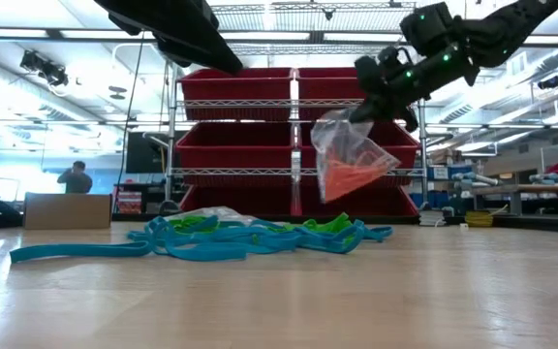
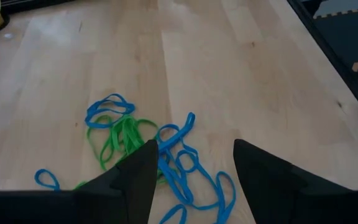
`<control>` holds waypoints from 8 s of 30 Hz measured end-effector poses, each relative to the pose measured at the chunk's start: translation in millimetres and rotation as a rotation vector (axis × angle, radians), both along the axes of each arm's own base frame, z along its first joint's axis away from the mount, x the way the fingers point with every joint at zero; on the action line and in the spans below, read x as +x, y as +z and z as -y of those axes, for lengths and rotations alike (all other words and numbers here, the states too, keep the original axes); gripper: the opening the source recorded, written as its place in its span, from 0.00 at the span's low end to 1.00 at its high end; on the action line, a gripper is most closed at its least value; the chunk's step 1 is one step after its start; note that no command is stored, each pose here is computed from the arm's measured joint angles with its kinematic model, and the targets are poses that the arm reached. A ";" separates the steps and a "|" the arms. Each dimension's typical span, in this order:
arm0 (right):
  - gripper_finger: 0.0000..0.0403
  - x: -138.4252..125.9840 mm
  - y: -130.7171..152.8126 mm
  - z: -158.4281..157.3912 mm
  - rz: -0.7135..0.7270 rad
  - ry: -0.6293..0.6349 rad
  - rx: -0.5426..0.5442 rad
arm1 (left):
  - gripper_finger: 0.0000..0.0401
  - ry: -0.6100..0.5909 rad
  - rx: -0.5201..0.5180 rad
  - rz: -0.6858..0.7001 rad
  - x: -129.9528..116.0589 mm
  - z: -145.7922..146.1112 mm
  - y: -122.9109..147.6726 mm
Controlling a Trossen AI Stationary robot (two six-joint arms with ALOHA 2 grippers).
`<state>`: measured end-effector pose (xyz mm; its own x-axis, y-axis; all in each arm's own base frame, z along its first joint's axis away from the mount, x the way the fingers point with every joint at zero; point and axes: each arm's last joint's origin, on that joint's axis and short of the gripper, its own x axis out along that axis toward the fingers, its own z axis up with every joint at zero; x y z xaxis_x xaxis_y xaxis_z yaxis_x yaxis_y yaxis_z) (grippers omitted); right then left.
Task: Sort rubber bands
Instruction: Put the transparent zip bag on the table, then close the transparent zip bag
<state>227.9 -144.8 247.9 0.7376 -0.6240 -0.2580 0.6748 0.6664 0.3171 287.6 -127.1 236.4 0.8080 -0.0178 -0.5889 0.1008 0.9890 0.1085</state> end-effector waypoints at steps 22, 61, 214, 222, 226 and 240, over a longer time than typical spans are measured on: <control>0.00 -40.8 -52.3 19.0 -0.173 -0.001 0.259 | 0.54 0.001 -0.009 0.049 2.8 1.1 3.9; 0.56 -83.9 -39.9 8.0 -0.254 -0.159 0.211 | 0.54 0.042 -0.053 0.024 -1.8 3.2 -3.3; 0.22 0.6 7.0 -110.1 -0.232 0.821 -0.119 | 0.54 0.498 -0.762 0.398 41.2 -151.7 -106.3; 0.21 1.3 8.3 -112.8 -0.223 0.837 -0.136 | 0.54 0.615 -0.809 0.458 46.5 -155.7 -124.2; 0.22 1.7 8.4 -114.8 -0.223 0.845 -0.141 | 0.54 0.639 -0.851 0.461 47.8 -156.1 -138.3; 0.20 4.8 13.2 -123.6 -0.169 0.873 -0.164 | 0.54 0.645 -0.924 0.504 75.5 -163.6 -146.7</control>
<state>232.7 -21.2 261.1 0.9263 0.1019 -0.3628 -0.0637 0.9912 0.1156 363.1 36.5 89.8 0.9563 0.2247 -0.1871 -0.2846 0.5684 -0.7719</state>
